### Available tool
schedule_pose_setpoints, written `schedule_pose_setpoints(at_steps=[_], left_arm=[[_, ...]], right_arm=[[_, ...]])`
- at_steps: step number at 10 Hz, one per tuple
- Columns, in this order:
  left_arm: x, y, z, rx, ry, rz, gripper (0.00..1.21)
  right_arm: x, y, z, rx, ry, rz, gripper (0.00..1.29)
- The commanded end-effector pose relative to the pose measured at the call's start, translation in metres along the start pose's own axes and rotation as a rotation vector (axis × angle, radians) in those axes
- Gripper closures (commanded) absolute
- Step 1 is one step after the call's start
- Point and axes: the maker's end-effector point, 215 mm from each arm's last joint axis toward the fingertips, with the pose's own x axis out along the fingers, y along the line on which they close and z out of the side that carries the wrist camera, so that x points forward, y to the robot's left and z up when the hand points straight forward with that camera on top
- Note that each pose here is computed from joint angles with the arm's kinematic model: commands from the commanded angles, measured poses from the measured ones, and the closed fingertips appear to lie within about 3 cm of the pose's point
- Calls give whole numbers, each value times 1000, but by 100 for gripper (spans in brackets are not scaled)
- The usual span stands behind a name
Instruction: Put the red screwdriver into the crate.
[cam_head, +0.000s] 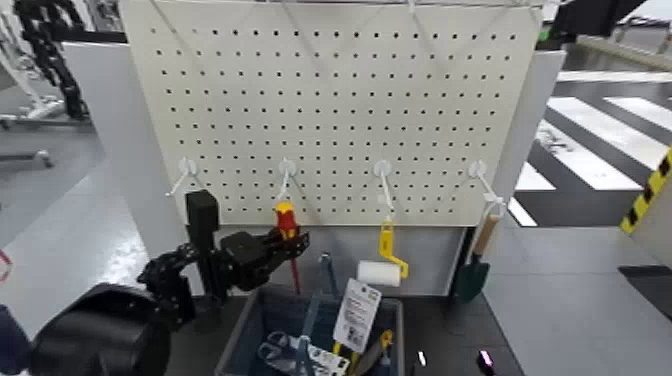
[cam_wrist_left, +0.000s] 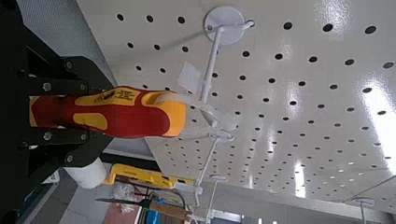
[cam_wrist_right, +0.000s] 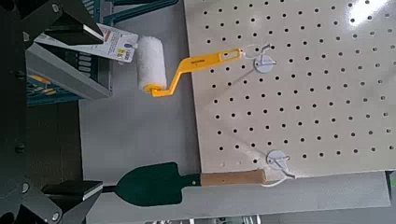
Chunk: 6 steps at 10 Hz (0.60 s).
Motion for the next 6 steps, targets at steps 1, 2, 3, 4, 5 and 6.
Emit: schedule_pose_setpoints(at_steps=[1,2,3,4,5,6], left_arm=[[-10,-11,2,-26,-14,0,112],[-15,-14,8,-22,-10,6,112],[-22,-14,11,-27,-7,18,112],[-28,-17,11,-38,-1,24,112],[-34,-18,12,-45,4,33,112],[-41,-19,12,-58,9,41,112]], right_arm=[[0,0,-1,2,2,-1,20],[0,0,-2,1,6,-1,20],[0,0,-2,1,6,-1,20],[0,0,-2,2,6,-3,20],[0,0,-1,2,6,-3,20],[0,0,-1,2,6,-3,20]])
